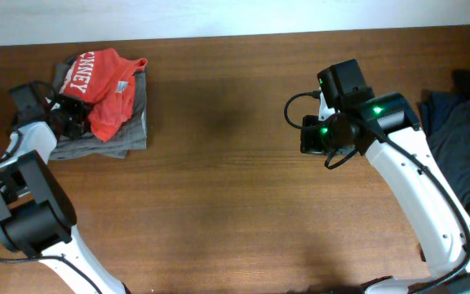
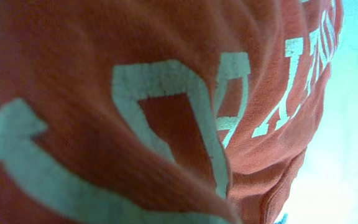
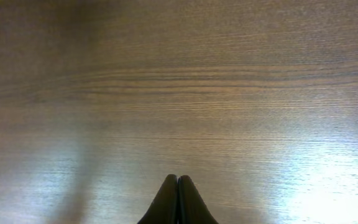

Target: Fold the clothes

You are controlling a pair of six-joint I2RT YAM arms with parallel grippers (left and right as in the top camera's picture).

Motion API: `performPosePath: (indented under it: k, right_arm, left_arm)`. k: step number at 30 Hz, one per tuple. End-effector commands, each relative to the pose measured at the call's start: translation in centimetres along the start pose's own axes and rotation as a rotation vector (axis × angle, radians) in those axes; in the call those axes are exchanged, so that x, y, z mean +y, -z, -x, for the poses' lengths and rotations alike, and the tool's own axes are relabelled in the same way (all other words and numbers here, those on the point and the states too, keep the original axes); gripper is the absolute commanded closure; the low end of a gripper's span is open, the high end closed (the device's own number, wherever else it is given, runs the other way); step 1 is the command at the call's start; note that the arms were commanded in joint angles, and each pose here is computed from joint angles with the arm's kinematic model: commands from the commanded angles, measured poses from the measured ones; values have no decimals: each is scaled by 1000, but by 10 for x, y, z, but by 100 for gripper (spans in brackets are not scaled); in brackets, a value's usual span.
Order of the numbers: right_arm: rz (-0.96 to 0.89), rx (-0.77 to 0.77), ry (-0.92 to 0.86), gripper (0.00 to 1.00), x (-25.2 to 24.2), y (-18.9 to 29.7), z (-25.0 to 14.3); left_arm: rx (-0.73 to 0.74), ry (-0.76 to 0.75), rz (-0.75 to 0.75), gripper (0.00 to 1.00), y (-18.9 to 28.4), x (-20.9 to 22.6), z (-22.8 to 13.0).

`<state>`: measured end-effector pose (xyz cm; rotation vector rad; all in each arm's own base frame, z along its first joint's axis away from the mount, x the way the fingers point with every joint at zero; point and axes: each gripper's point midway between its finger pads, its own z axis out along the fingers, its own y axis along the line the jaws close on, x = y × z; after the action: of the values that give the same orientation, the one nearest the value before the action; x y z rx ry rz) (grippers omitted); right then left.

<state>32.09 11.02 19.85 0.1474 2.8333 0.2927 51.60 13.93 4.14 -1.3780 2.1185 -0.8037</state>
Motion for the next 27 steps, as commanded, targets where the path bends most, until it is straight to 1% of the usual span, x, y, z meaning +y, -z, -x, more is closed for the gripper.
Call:
performPosePath:
  k: [1, 2, 4, 6, 9, 12, 14, 15, 17, 18, 19, 20, 22, 23, 24, 25, 27]
  right_arm:
    - [-32, -15, 8, 96, -6, 0, 3]
    - [-35, -17, 8, 96, -7, 0, 3]
    - [-42, -19, 13, 96, -8, 1, 4]
    - [-42, -20, 27, 96, -8, 1, 4]
    - [-42, -21, 30, 96, -8, 1, 4]
    - [-38, -30, 32, 96, -6, 4, 6]
    - [-26, -46, 64, 96, -3, 9, 11]
    - [-17, -67, 88, 96, 0, 15, 15]
    - [4, -122, 123, 96, 6, 33, 25]
    - [14, -153, 136, 96, 9, 43, 30]
    - [28, -197, 147, 96, 13, 58, 35]
    - [44, -243, 152, 95, 17, 74, 40]
    - [80, -347, 160, 93, 23, 113, 46]
    - [96, -394, 164, 92, 26, 131, 47]
    - [121, -466, 169, 88, 29, 159, 47]
    - [135, -507, 172, 85, 29, 175, 45]
    - [167, -598, 178, 73, 29, 211, 36]
  left_arm:
    - [-57, -70, -46, 62, 43, -22, 21]
    - [-66, -91, -69, 56, 55, -30, 24]
    - [-85, -145, -140, 39, 84, -54, 27]
    - [-116, -194, -193, 32, 115, -74, 29]
    - [-206, -296, -236, 29, 174, -101, 31]
    - [-303, -464, -270, 28, 236, -127, 20]
    - [-352, -634, -301, 29, 274, -146, 0]
    - [-364, -738, -330, 33, 290, -155, -14]
    - [-361, -953, -396, 41, 318, -171, -50]
    - [-352, -1040, -425, 42, 327, -175, -66]
    - [-333, -1154, -473, 42, 340, -180, -91]
    - [-318, -1232, -510, 38, 350, -182, -111]
    - [-303, -1348, -544, 28, 367, -183, -144]
    - [-298, -1403, -543, 26, 373, -181, -158]
    - [-291, -1474, -509, 23, 379, -177, -174]
    - [-285, -1511, -472, 21, 381, -174, -181]
    - [-266, -1591, -340, 18, 384, -161, -193]
